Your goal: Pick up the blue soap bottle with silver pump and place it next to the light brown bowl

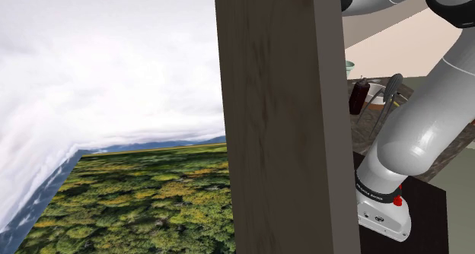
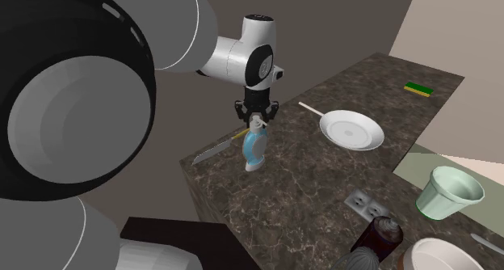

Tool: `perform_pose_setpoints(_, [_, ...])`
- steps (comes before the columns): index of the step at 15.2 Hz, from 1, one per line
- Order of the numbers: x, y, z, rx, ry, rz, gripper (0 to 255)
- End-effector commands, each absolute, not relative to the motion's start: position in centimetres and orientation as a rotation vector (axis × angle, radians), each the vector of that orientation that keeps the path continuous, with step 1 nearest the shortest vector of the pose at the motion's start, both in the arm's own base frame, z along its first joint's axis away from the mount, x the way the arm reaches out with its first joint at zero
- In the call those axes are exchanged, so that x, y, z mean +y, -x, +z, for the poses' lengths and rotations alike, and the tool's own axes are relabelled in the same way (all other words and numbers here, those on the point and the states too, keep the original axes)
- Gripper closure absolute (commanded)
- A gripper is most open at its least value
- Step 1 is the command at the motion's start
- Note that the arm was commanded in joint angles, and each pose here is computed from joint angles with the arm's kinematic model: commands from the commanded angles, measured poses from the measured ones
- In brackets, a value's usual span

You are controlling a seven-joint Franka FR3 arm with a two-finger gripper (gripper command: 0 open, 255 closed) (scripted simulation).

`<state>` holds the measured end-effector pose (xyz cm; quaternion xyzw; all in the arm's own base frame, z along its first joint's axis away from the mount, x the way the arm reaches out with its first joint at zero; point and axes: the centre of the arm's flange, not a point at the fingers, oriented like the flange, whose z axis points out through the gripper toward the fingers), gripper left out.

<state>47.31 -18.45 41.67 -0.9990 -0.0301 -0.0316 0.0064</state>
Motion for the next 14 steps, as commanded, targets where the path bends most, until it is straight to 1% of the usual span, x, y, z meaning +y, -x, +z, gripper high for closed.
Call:
perform_pose_setpoints(1, [-18.4,-47.3,41.7,-0.094,3.126,-0.099,255])
perform_pose_setpoints(8, [-18.4,-47.3,41.7,-0.094,3.126,-0.099,255])
perform_pose_setpoints(14, [-18.4,-47.3,44.8,-0.094,3.126,-0.099,255])
